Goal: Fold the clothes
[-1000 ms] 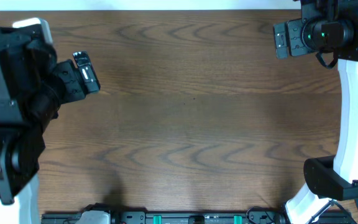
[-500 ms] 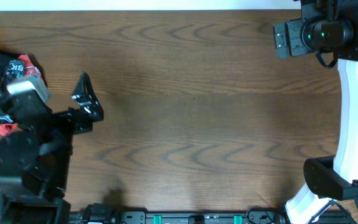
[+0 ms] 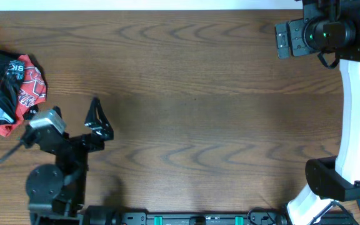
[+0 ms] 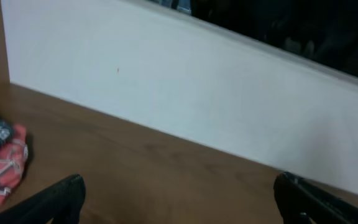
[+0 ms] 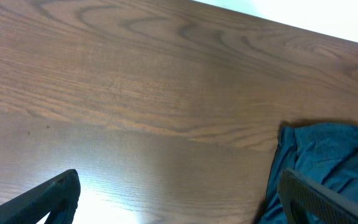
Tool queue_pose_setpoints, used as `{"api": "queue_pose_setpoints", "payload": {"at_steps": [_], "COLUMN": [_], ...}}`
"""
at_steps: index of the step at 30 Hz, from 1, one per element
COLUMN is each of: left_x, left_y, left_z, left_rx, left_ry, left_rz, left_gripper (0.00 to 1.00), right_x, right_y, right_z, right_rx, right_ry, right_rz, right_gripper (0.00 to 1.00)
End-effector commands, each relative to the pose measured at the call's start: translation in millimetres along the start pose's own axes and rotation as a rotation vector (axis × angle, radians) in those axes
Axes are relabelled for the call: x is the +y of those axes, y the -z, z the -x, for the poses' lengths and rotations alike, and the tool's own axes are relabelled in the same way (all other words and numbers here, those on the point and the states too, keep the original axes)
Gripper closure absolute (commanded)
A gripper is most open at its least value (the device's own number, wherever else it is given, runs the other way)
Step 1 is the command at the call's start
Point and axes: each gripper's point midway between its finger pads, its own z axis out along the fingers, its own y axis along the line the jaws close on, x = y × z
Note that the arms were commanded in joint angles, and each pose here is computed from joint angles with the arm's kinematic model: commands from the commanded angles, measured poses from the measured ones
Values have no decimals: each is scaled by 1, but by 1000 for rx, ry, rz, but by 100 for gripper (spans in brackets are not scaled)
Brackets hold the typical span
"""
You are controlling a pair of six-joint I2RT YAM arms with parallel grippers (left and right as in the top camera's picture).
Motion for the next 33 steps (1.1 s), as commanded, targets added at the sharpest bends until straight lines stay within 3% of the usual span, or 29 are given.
{"api": "queue_pose_setpoints", "payload": {"at_steps": [1, 11, 33], "left_x": [9, 37, 64], "left_y": [5, 6, 4], "left_z": [-19, -71, -131], "left_rx": [-19, 0, 54], "left_ry": [1, 0, -3], "left_rz": [1, 52, 103], "left_gripper": [2, 2, 2], "right_x": [-1, -1, -1], "right_y": [4, 4, 4], "right_z": [1, 1, 1], "right_rx": [-10, -10, -10], "right_ry": [-2, -2, -2], "right_rz": [-6, -6, -6], "right_gripper": [1, 1, 1]}}
